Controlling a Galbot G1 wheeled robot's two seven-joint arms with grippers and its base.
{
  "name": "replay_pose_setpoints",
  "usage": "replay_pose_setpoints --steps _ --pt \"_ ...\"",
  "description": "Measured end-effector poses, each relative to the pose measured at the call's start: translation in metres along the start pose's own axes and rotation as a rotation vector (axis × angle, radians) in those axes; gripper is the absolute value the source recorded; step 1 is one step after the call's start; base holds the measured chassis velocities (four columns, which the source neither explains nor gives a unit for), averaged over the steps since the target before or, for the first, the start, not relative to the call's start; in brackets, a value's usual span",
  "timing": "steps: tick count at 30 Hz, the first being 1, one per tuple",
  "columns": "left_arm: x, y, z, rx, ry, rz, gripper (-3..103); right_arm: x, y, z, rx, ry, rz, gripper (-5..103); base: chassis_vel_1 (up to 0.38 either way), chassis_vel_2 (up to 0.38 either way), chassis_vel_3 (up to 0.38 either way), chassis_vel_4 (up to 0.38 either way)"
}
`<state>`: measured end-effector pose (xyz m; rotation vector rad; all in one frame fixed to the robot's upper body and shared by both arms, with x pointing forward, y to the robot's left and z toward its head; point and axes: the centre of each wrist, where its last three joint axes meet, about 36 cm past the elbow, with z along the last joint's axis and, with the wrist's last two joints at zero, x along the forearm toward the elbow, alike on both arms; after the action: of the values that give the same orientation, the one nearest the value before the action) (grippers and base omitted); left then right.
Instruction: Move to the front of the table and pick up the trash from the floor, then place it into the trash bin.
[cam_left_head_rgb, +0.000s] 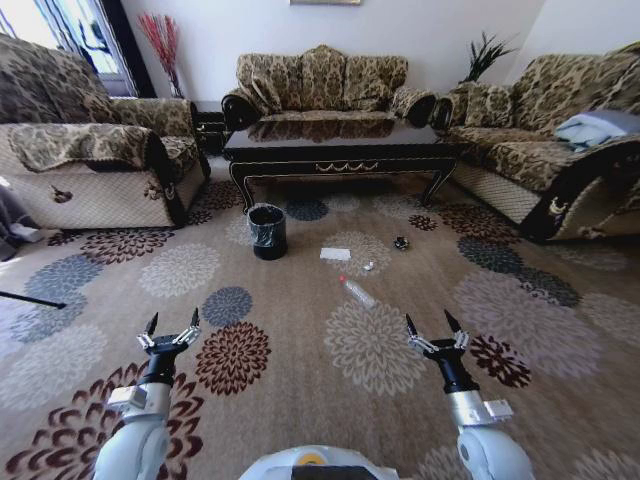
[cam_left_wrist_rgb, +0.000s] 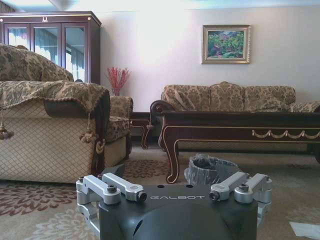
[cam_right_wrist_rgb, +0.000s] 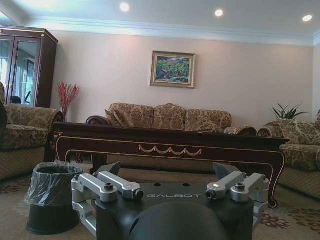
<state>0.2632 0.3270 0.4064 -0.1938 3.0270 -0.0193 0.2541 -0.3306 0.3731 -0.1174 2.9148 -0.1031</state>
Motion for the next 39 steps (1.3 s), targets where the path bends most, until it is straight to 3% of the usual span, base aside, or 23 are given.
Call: replay_pose_setpoints --steps 39 --pt "-0.0063 0.0034 0.0004 -0.003 -0.008 0.01 100 0.0026 0.0008 0.0003 0.001 0.007 0.001 100 -0.186 0.188 0.186 -0.187"
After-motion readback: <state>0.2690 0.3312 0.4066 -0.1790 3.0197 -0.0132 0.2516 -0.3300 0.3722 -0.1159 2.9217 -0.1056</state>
